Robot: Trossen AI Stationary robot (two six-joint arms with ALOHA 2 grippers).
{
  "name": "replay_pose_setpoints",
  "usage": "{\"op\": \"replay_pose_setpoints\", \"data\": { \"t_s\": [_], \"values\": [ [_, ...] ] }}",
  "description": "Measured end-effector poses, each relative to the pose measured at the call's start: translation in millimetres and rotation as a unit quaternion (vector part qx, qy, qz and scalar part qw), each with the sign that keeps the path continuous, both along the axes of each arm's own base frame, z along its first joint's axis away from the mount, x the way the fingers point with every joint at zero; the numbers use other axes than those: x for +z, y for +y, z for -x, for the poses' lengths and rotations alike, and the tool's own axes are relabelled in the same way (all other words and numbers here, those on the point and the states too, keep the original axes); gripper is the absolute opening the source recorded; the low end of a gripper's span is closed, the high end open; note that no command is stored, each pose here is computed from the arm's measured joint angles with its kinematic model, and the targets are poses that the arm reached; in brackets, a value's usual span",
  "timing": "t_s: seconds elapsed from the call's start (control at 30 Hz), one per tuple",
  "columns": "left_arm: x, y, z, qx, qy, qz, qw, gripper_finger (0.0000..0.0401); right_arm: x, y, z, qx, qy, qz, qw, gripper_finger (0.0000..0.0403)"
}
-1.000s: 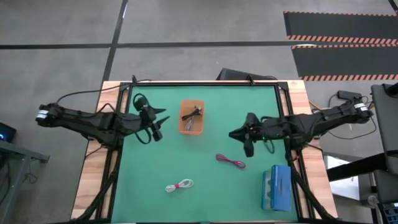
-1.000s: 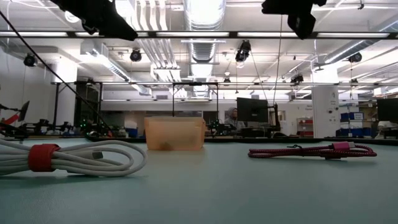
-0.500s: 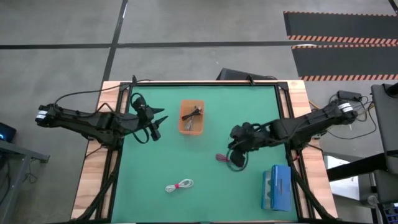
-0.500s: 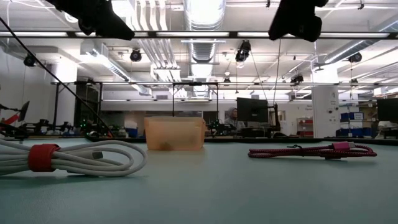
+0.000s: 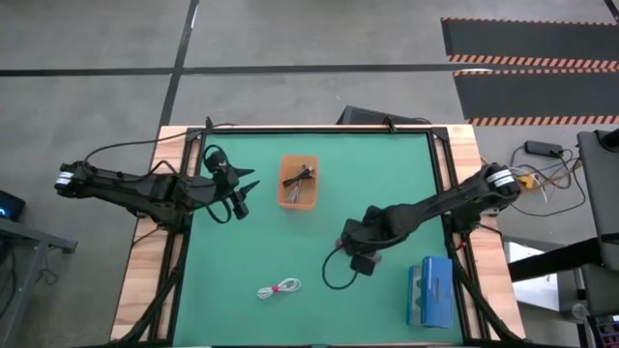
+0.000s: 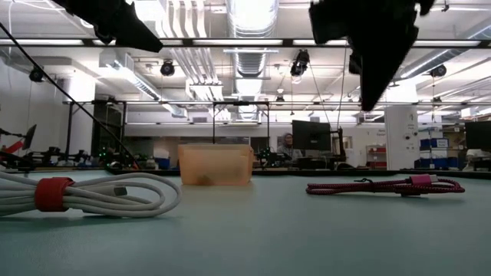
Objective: Pick and place USB-C Cables
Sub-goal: Put the red charger cable into the orange bin
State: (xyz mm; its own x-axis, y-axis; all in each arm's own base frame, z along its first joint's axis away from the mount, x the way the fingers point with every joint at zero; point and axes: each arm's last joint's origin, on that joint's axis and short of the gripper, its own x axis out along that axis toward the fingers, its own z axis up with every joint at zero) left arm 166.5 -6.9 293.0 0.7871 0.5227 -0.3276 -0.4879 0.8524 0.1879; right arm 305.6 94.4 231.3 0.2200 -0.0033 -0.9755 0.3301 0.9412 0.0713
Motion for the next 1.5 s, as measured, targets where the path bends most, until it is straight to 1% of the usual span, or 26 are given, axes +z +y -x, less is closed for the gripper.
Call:
{"op": "replay_pose_setpoints", "data": {
  "t_s": [0.2,0.37,0.47,0.57,0.73,0.9,1.1,1.23,1.37,1.5],
  "values": [
    [1,0,1,-0.004,0.003,-0.009,1.0,0.0142,-25,3,-9,0.014,0.039,0.015,0.999,0.0033],
    [2,0,0,-0.008,0.002,-0.018,1.0,0.0142,-40,7,-16,0.03,0.046,0.019,0.998,0.004],
    [4,0,0,-0.011,0.0,-0.026,1.0,0.0142,-45,10,-19,0.035,0.044,0.014,0.998,0.0056],
    [5,0,0,-0.011,-0.003,-0.028,1.0,0.0142,-46,10,-21,0.035,0.038,0.013,0.999,0.008],
    [8,0,0,-0.013,-0.006,-0.032,0.999,0.0142,-53,11,-23,0.035,0.043,0.023,0.998,0.0122],
    [9,0,-1,-0.014,-0.009,-0.037,0.999,0.0142,-66,12,-26,0.037,0.06,0.03,0.997,0.0139],
    [8,0,-1,-0.014,-0.008,-0.037,0.999,0.0142,-87,13,-29,0.041,0.088,0.044,0.994,0.0141],
    [8,0,-2,-0.014,-0.009,-0.037,0.999,0.0142,-92,13,-31,0.043,0.093,0.05,0.993,0.0138],
    [8,0,-2,-0.014,-0.009,-0.037,0.999,0.0142,-93,13,-31,0.044,0.089,0.051,0.994,0.0126],
    [8,0,-2,-0.013,-0.009,-0.036,0.999,0.0142,-93,14,-32,0.044,0.087,0.049,0.994,0.0102]
  ]
}}
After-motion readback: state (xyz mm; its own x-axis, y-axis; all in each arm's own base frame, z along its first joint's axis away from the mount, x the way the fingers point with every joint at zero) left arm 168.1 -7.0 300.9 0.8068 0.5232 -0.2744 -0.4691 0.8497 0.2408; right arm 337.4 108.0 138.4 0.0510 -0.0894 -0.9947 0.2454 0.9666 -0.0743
